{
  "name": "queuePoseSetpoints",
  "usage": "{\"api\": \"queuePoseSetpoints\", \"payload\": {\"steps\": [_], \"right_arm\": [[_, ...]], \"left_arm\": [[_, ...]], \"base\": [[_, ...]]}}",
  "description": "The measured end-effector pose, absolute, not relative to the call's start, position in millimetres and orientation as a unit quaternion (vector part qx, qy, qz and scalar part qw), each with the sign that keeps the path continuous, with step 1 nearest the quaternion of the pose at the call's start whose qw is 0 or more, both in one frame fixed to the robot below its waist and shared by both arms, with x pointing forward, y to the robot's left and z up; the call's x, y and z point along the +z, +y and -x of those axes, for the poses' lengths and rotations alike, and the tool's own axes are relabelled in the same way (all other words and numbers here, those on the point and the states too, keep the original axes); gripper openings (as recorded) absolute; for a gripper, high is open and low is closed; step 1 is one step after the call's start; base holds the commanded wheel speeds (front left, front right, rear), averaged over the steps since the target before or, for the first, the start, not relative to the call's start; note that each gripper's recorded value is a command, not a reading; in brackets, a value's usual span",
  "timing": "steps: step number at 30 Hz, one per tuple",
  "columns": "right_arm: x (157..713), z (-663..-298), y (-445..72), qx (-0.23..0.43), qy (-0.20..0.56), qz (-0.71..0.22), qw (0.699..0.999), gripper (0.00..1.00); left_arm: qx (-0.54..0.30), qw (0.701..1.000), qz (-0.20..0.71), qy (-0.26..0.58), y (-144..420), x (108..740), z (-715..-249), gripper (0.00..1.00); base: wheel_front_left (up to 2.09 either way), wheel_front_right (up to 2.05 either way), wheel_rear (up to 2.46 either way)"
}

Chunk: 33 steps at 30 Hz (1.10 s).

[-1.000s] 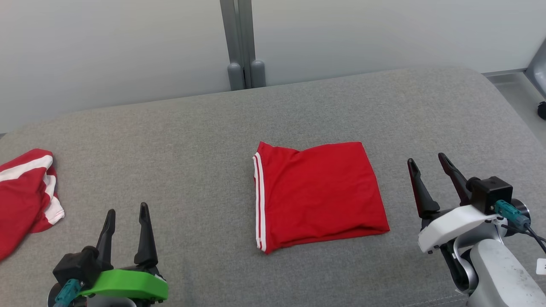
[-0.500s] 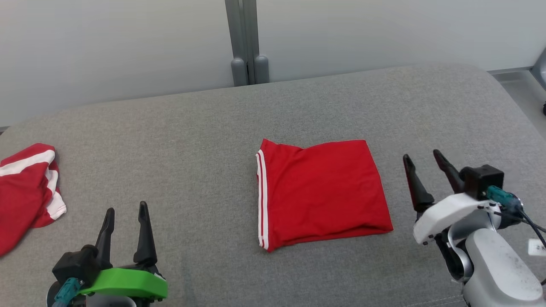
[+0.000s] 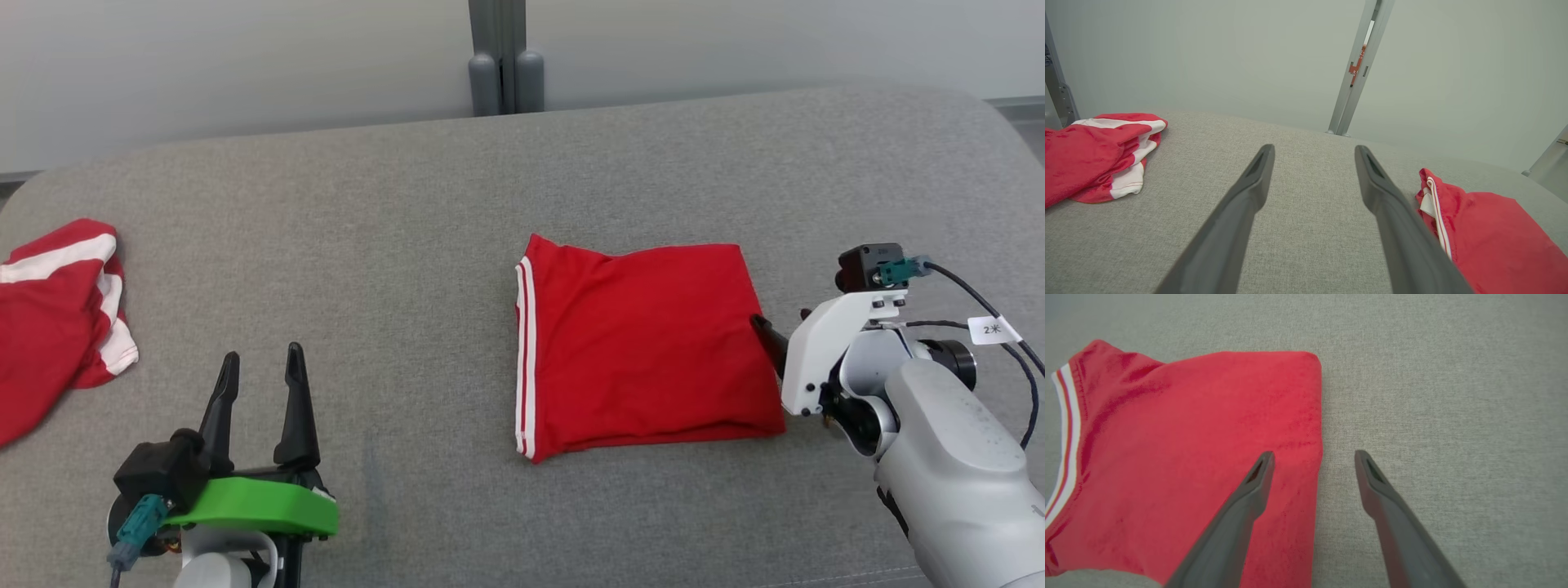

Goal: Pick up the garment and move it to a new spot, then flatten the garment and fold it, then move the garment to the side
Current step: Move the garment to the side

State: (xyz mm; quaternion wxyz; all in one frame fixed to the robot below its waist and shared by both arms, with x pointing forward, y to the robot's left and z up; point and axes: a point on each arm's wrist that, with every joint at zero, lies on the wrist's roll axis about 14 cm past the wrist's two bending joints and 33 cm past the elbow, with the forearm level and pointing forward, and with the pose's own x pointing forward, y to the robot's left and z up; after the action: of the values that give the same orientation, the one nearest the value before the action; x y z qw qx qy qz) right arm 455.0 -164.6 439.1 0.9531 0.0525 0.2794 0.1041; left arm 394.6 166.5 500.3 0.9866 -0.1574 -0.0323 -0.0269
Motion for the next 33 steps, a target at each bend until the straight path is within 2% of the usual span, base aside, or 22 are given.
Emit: {"api": "queuePoseSetpoints", "payload": {"steps": [11,12,13,14,20,24,30,33], "right_arm": [[377,-455,-144,0.123,0.395,-0.024,0.910,1.00],[374,-456,-140,0.130,0.402,-0.018,0.906,0.51],[373,-457,-138,0.134,0.405,-0.011,0.904,0.18],[373,-458,-136,0.142,0.406,0.005,0.903,0.00],[385,-471,-139,0.178,0.401,0.109,0.892,0.00],[419,-492,-156,0.179,0.369,0.170,0.896,0.00],[476,-515,-207,0.136,0.327,0.199,0.914,0.00],[491,-511,-261,0.085,0.335,0.220,0.912,0.00]], "left_arm": [[-0.009,0.988,0.153,-0.023,180,491,-403,1.00],[-0.006,0.988,0.153,-0.021,182,490,-402,1.00],[-0.004,0.988,0.152,-0.020,183,489,-402,1.00],[-0.002,0.988,0.152,-0.019,184,488,-402,1.00],[-0.009,0.988,0.155,-0.018,179,487,-406,1.00],[-0.021,0.987,0.159,-0.025,171,491,-413,1.00],[-0.053,0.984,0.170,-0.028,148,493,-428,1.00],[-0.078,0.981,0.174,-0.031,131,495,-440,1.00]], "base": [[0.00,0.00,0.00],[0.00,0.00,0.00],[0.00,0.00,0.00],[0.00,0.00,0.00],[0.00,0.00,0.00],[0.00,0.00,0.00],[0.00,0.00,0.00],[0.00,0.00,0.00]]}}
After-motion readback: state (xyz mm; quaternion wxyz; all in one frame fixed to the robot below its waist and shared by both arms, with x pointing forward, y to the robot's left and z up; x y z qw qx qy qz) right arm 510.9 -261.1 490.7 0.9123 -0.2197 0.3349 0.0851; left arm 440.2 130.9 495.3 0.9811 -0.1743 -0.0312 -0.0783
